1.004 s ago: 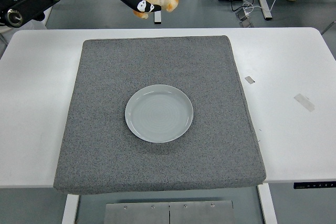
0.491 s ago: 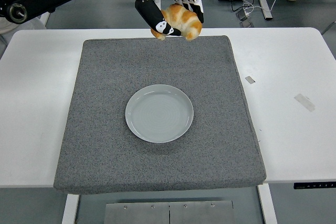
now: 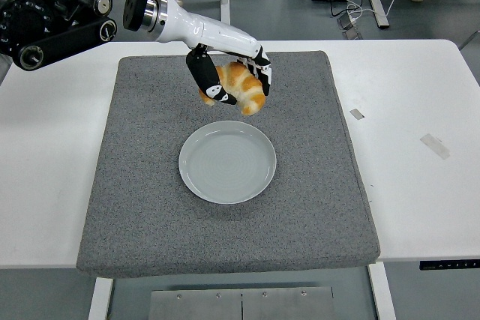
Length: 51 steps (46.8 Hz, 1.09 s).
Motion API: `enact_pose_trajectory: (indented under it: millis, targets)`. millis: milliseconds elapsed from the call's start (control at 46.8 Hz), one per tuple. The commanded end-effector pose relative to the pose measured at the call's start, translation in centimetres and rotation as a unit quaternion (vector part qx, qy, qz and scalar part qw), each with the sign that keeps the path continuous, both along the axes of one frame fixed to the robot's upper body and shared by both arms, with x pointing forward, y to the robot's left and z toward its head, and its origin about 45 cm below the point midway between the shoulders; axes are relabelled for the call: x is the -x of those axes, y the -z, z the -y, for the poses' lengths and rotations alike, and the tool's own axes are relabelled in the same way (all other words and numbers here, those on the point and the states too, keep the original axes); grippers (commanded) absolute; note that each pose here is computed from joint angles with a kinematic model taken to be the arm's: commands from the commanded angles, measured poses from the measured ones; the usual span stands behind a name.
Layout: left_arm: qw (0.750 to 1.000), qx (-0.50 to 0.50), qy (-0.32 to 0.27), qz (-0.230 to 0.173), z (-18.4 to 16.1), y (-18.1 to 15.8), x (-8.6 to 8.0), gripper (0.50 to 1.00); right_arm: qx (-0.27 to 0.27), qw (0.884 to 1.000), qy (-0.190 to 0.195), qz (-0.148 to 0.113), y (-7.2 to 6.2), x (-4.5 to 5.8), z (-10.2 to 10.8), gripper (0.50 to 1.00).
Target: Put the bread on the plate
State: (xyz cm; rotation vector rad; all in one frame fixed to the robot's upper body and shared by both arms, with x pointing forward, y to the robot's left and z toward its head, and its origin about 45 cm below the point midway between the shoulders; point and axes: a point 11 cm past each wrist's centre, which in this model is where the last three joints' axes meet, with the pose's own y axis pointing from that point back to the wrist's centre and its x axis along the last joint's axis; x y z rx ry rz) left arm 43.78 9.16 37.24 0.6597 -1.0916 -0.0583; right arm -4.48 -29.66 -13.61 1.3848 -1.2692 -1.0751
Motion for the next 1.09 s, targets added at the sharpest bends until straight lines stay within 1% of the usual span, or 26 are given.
enact_pose_trajectory:
  millis: [0,278,598,791,1068]
  targets:
    - [1.0,-0.01,0.004,0.0,-0.2,1.2,0.1,0.5,0.0,1.0,0.0,-0.001,0.0,0.1,0.0,1.0]
    - [1.0,-0.019,0.013,-0.008,-0.3,4.3,0.7,0.5,0.0,1.0,0.0,0.0,0.0,0.0,0.0,1.0]
    - [0.999,-0.037,0.018,-0.018,-1.4,8.0,1.4,0.5,0.0,1.0,0.0,0.0,0.0,0.0,0.0,1.0]
    - [0.999,-0.033,0.013,-0.025,-1.9,9.6,1.7,0.5,0.0,1.0,0.0,0.0,0.0,0.0,0.0,1.0]
    - [0.999,-0.03,0.003,-0.033,-2.6,11.1,1.8,0.5,0.0,1.0,0.0,0.0,0.0,0.0,0.0,1.0]
